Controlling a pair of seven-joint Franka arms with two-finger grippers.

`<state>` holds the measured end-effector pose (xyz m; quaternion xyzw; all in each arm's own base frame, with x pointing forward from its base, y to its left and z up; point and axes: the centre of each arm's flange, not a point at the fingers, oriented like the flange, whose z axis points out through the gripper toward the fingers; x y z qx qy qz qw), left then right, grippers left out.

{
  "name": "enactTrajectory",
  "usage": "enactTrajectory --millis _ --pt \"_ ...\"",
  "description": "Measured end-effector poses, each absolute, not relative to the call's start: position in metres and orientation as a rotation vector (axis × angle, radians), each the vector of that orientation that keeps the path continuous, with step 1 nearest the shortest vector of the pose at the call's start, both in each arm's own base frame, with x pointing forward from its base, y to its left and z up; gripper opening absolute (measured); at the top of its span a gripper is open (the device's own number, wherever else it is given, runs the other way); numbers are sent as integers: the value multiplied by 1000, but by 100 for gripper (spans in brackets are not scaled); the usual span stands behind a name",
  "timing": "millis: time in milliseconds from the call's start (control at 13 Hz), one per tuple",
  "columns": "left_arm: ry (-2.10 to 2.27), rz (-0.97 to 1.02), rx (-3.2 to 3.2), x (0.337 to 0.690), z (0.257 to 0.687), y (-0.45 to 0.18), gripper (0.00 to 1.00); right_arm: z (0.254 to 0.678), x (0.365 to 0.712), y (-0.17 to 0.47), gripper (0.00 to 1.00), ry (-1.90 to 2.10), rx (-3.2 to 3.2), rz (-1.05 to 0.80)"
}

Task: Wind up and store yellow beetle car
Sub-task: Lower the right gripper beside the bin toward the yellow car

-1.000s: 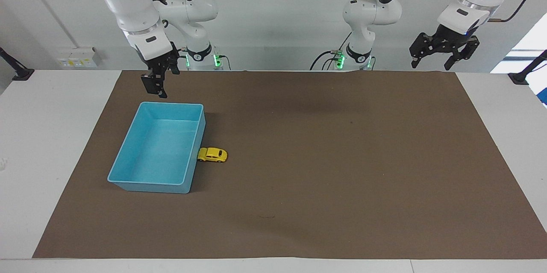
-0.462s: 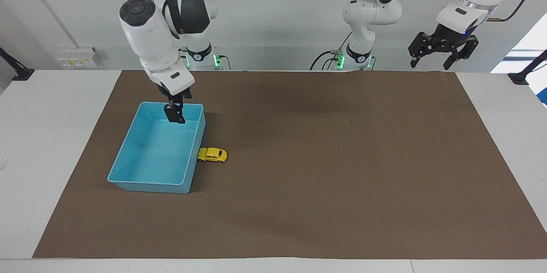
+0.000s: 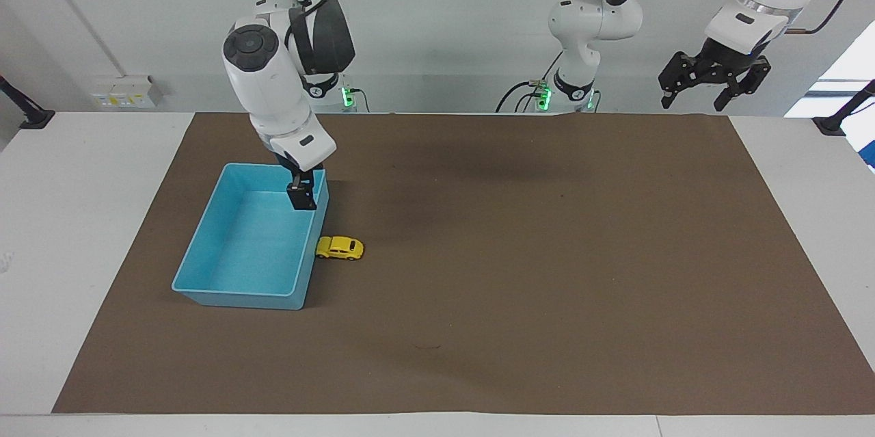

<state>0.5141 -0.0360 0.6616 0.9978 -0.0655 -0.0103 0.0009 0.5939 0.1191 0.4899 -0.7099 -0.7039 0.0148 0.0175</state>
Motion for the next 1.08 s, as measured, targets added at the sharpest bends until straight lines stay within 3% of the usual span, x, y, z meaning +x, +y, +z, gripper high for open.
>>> enactTrajectory --millis 1077 --pt "-160 -53 3129 512 660 -21 100 380 604 132 100 -2217 -2208 -2"
